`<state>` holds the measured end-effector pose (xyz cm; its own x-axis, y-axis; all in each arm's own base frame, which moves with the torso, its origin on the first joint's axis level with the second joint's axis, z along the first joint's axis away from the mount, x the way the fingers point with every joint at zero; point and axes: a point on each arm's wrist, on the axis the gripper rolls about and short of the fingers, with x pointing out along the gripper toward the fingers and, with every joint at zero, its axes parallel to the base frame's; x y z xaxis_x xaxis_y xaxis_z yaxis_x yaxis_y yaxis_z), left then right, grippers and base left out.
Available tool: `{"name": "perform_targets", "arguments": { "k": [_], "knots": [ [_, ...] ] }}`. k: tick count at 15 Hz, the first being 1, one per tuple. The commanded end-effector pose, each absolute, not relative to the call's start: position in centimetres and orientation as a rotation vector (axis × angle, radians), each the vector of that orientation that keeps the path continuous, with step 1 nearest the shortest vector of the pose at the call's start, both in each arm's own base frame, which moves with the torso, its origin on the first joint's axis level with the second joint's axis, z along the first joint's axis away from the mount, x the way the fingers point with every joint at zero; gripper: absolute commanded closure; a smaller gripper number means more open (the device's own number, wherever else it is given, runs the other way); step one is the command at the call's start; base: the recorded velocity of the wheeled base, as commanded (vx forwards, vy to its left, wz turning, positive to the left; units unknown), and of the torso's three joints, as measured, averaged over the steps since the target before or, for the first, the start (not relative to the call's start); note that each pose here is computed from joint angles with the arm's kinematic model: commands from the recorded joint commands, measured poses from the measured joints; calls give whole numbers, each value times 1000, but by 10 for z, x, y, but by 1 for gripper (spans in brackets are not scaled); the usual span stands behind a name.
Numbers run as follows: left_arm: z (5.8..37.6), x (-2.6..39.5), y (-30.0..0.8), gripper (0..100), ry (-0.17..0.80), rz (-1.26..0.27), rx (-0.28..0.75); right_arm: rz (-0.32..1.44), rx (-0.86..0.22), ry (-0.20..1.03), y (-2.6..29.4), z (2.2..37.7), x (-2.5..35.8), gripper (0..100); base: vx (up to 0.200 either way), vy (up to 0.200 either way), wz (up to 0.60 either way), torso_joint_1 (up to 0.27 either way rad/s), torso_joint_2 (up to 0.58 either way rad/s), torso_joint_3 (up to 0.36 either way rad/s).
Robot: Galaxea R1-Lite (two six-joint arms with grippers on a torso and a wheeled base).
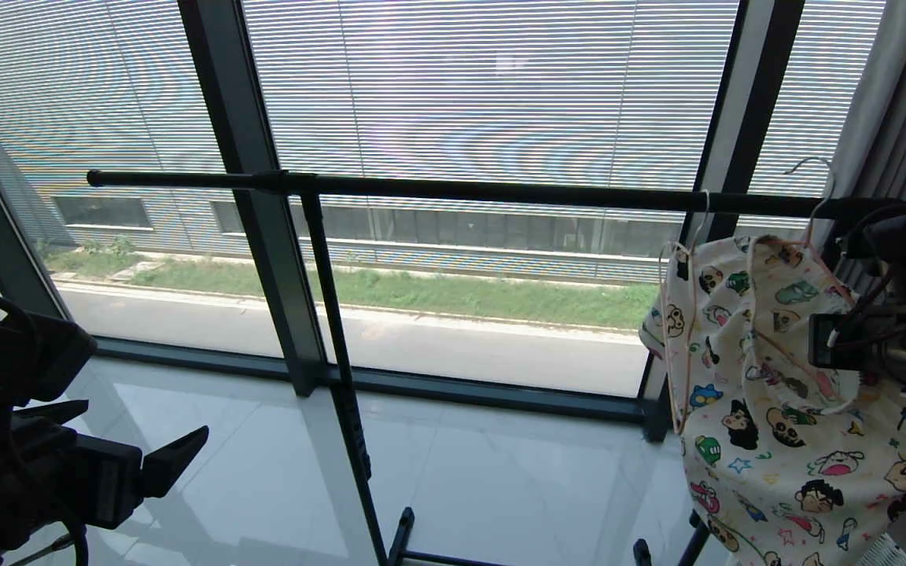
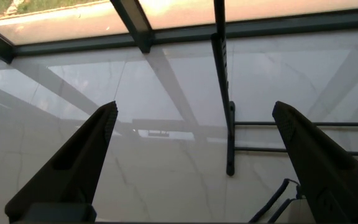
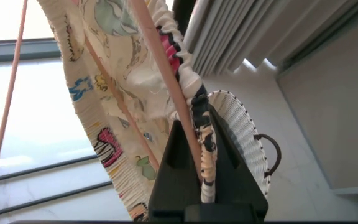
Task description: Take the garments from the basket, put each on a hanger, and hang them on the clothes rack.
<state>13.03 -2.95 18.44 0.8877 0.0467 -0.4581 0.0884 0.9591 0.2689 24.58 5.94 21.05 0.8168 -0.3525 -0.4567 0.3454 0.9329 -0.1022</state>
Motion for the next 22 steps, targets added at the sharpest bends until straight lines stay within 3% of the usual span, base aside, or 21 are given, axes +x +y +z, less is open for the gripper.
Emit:
{"name": "perform_targets", "arguments": {
  "k": [1, 11, 22],
  "knots": [
    [185, 130, -29, 0, 478, -20, 288, -373, -14, 487, 58, 212, 245, 100, 0, 0, 0, 0, 0, 0],
    [183, 127, -29, 0, 478, -22, 286, -377, -70, 560, 50, 191, 269, 100, 0, 0, 0, 0, 0, 0],
    [185, 125, -28, 0, 464, -21, 284, -376, -68, 560, 51, 190, 271, 100, 0, 0, 0, 0, 0, 0]
  ]
}}
